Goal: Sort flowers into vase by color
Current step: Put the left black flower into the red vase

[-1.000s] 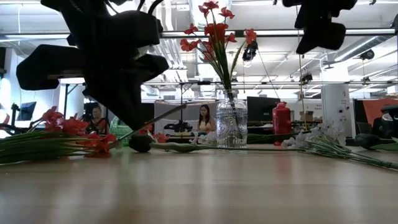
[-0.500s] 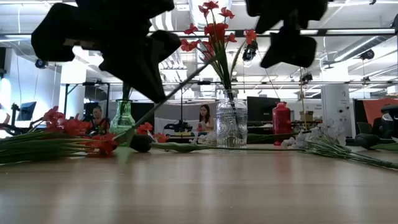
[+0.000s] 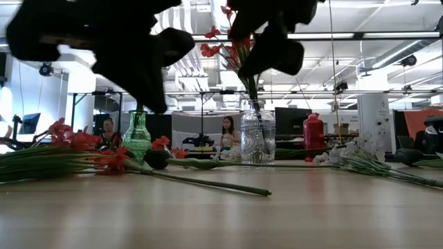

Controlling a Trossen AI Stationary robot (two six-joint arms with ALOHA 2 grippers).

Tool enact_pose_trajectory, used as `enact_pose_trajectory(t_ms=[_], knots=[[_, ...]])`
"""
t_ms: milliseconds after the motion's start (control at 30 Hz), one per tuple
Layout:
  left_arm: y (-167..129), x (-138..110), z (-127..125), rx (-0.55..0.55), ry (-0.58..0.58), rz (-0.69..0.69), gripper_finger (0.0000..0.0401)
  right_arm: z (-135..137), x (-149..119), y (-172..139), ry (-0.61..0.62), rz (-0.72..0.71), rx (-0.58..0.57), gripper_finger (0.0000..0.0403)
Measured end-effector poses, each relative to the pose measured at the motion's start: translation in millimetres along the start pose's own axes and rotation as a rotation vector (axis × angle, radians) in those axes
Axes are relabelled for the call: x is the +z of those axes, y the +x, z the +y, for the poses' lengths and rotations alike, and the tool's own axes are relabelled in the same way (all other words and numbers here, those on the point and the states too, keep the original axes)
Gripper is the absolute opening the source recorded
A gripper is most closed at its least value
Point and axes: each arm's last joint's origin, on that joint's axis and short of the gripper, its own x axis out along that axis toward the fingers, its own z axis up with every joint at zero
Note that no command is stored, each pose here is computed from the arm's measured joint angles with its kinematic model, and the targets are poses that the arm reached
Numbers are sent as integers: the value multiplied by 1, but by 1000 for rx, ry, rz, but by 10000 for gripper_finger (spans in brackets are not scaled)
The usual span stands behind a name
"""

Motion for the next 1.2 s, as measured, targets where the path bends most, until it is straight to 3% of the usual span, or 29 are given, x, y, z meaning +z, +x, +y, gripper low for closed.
enact_pose_trajectory(t_ms=[367,533,800,1033,1200], knots=[[-41,-13,-14,8,-24,-85,0,-6,-11,50,-269,-94,-259,238],[-75,-25,-12,105,-79,-200,0,-6,-10,65,-303,-167,-262,238],[-125,-36,-6,130,-55,-390,0,-7,-13,103,-293,-294,-260,238],[-154,-47,5,328,-91,-490,0,-15,-11,127,-302,-398,-406,238],[-162,-61,10,453,-169,-515,0,-25,-8,139,-297,-413,-438,238]])
